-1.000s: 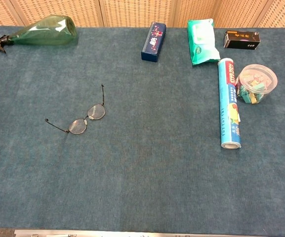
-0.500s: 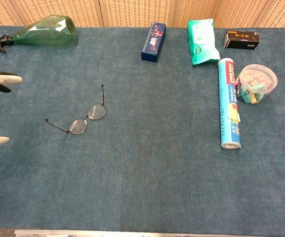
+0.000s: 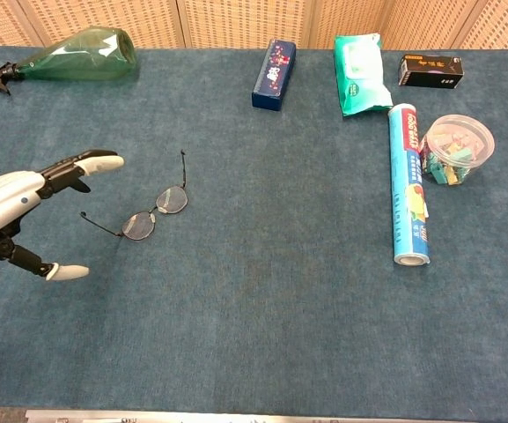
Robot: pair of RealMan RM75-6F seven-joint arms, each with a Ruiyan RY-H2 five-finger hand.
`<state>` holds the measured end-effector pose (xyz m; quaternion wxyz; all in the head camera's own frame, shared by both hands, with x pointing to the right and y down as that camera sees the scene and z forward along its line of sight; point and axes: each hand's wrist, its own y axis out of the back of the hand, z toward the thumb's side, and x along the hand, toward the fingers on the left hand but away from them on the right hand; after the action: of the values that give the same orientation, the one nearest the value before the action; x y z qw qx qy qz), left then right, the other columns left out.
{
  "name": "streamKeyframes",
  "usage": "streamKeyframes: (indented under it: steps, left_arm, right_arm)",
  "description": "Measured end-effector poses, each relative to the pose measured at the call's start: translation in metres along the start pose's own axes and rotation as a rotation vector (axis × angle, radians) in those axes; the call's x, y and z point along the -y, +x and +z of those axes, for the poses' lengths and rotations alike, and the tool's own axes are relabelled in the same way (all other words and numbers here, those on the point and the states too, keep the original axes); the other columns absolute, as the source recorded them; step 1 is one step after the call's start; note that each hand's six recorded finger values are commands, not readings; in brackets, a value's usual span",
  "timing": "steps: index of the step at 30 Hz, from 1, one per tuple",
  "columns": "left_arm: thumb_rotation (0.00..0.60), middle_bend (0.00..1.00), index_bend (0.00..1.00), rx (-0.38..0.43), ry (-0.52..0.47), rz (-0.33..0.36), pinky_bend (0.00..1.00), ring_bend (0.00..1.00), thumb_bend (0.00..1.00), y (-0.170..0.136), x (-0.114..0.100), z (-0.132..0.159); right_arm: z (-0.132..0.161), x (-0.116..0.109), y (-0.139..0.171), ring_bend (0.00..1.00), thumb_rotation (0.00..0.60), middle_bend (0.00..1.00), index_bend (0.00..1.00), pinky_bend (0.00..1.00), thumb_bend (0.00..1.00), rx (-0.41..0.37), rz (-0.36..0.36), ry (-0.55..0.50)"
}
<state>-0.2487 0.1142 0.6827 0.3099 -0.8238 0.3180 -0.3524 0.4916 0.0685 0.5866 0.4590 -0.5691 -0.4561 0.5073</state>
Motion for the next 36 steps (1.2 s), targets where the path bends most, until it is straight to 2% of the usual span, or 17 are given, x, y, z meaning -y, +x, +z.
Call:
streamKeyframes:
  steps: [7,14,27,36]
  left_arm:
    - [0.600,0.00,0.00,0.016,-0.004,0.081,0.16,0.00,0.04,0.019,0.003,0.003]
    - [0.600,0.00,0.00,-0.011,0.012,0.094,0.15,0.00,0.04,0.031,0.006,-0.001]
    - [0.600,0.00,0.00,-0.118,-0.005,0.089,0.15,0.00,0.04,0.046,0.021,-0.018]
    - [0.600,0.00,0.00,-0.213,-0.032,0.136,0.15,0.00,0.04,0.053,0.025,-0.036]
  right_arm:
    - [-0.001,-0.001,0.000,0.30,0.600,0.40,0.43,0.58,0.02,0.004,-0.002,-0.003]
    - [-0.001,-0.002,0.001,0.30,0.600,0.40,0.43,0.58,0.02,0.004,-0.001,-0.006]
    - [-0.001,-0.001,0.002,0.30,0.600,0.40,0.43,0.58,0.02,0.002,0.004,-0.007]
    - [-0.001,-0.001,0.002,0.30,0.600,0.40,0.43,0.58,0.02,0.002,0.008,-0.010]
